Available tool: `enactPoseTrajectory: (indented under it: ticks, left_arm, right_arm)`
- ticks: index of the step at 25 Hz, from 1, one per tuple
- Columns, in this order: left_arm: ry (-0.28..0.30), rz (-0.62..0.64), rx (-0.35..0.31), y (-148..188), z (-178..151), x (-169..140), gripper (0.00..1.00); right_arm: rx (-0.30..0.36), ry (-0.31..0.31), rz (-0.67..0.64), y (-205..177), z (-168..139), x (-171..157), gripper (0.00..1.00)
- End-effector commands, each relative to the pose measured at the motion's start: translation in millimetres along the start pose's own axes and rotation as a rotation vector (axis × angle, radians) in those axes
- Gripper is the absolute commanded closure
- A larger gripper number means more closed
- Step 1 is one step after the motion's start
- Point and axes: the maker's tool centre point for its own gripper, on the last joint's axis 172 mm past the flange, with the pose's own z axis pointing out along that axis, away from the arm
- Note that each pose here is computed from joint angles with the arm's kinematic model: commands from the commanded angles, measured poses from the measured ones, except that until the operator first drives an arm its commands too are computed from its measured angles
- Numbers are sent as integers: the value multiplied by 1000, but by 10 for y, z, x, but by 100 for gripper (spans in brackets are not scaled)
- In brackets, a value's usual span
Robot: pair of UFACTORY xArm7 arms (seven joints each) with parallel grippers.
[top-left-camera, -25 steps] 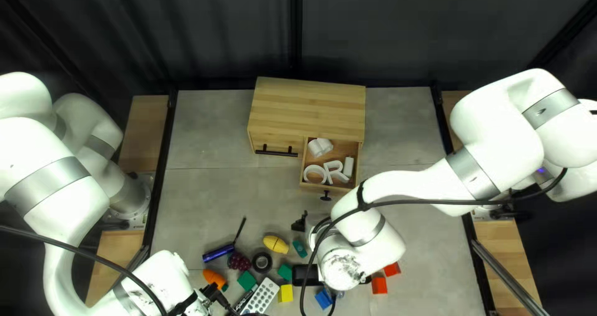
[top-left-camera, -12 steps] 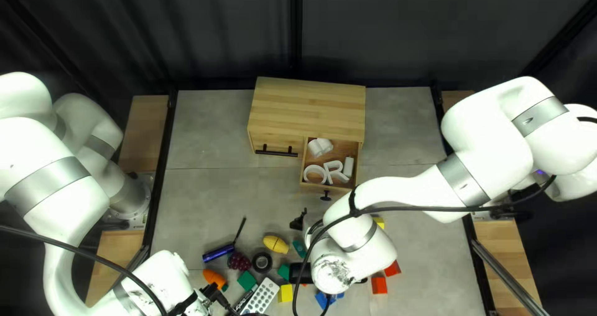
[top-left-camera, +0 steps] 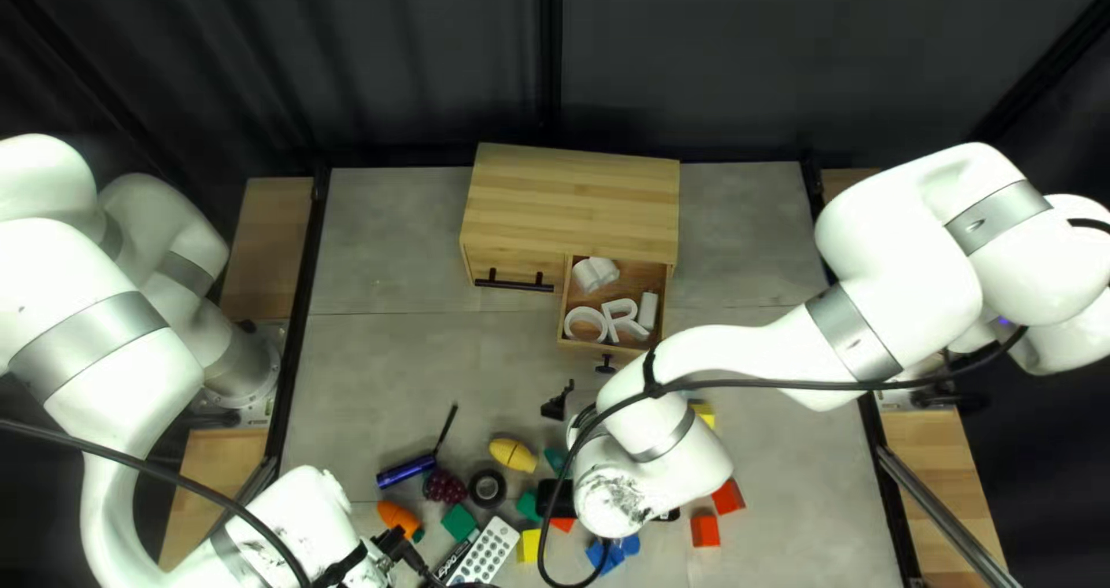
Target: Open drawers and place objects into drawer and close
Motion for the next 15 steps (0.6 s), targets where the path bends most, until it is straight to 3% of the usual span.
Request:
enactPoseTrajectory:
  ticks: [1,15]
  left_arm:
    - [0,0,0,0,0,0,0]
    - [0,0,0,0,0,0,0]
  right_arm:
    - [-6,11,7,4,13,-43,0]
    - [13,42,30,14,56,-130,0]
